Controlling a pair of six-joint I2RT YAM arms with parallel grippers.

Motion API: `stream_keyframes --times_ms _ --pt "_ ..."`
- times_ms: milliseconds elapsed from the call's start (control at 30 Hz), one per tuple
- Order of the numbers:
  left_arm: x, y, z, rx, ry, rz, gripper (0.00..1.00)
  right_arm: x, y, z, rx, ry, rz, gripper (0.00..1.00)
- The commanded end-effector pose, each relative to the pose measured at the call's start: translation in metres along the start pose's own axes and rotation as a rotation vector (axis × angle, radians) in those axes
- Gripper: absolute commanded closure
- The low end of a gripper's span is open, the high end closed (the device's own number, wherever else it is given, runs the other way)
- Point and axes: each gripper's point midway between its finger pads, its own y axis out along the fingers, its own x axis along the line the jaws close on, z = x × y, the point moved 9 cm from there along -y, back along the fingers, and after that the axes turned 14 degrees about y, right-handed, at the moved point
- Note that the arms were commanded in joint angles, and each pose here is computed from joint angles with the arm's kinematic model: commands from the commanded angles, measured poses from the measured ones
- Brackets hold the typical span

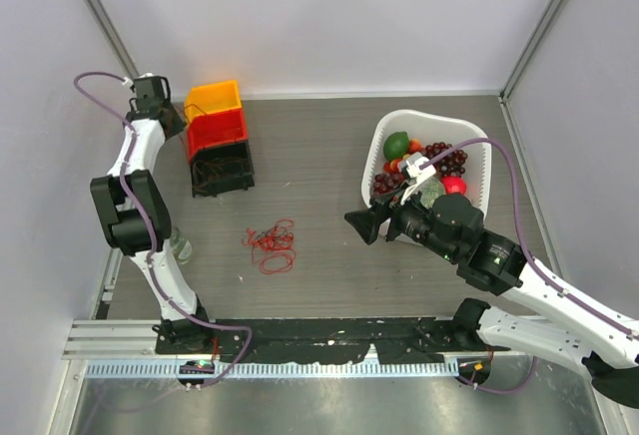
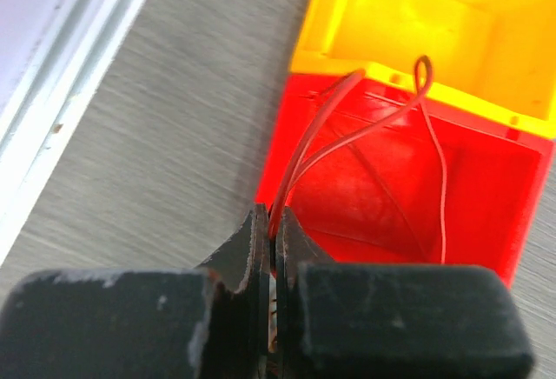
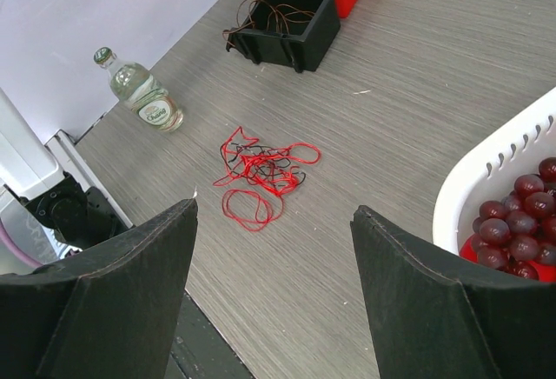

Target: Untangle the cables

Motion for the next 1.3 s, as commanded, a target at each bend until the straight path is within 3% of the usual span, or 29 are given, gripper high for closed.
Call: stream_keyframes --times_ms 0,267,600,833,1000,1267 --pt "-0.032 -0.003 -0.02 -0.138 -0.025 0.086 1.0 0.01 -0.003 -0.013 -0.064 0.021 -0.052 0.23" --pt "-0.08 0.002 -0.033 -0.258 0.017 0.136 1.0 0.007 -0.004 -0.013 -0.062 0.007 -0.027 0.23" --pt "-0.104 0.01 -0.037 -0.264 0.029 0.186 1.0 0.007 -0.002 -0.012 -0.056 -0.002 -0.025 0.23" --pt "-0.115 0.005 -0.032 -0.227 -0.071 0.287 1.0 0.007 0.001 -0.011 -0.05 0.003 -0.032 0.23" --pt "-0.125 0.014 -0.014 -0.118 -0.151 0.368 1.0 0.008 0.0 -0.011 -0.052 0.005 -0.037 0.24" --pt "-0.099 0.034 0.016 -0.037 -0.246 0.231 1.0 0.007 -0.005 -0.012 -0.061 0.003 -0.034 0.23"
